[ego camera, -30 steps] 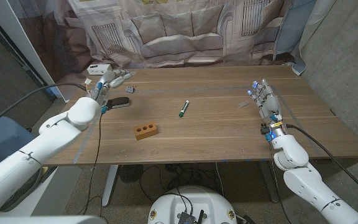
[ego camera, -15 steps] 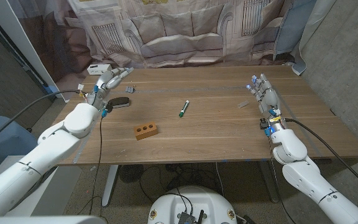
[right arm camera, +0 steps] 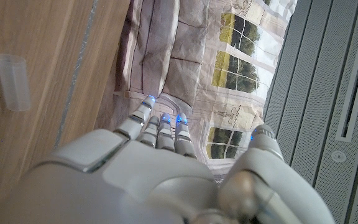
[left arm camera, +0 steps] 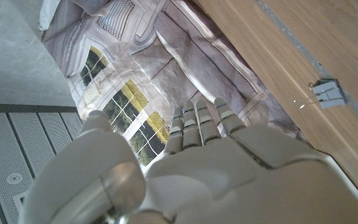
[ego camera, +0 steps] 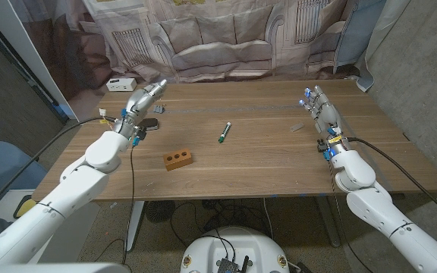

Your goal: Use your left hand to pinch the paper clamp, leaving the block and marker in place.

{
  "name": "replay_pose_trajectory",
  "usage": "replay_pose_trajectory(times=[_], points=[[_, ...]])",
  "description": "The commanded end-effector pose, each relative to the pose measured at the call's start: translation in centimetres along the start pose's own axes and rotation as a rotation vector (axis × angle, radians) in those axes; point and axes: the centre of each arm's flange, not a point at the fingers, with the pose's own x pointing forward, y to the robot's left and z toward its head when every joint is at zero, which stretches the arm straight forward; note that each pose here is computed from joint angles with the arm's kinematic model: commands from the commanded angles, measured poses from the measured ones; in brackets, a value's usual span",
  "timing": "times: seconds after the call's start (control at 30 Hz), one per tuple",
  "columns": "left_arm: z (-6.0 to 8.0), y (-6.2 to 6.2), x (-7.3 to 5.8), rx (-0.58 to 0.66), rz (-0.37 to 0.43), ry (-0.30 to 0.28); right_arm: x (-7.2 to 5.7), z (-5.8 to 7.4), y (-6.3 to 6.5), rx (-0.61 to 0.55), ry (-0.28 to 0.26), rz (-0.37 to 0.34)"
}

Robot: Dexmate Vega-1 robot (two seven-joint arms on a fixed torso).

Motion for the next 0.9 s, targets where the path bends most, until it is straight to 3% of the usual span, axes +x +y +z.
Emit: replay_pose_trajectory(times=[0.03, 0.2, 0.43, 0.9], points=[[-1.7, -2.2, 1.2, -0.144, -0.044, -0.006, 1.3, 0.4, 0.2, -0.055, 0.019, 0.036], [-2.8, -2.5, 1.7, -0.173, -0.05, 0.01, 1.5, -0.3, 0.2, -0.057, 0.045, 0.045], [-3.2, -2.9, 2.0, -0.148, -0.055, 0.02, 1.8, -0.8, 0.1, -0.074, 0.104, 0.083], [-4.7, -3.9, 1.8, -0.199, -0.08, 0.055, 1.6, -2.2, 0.4, -0.042, 0.139, 0.077]])
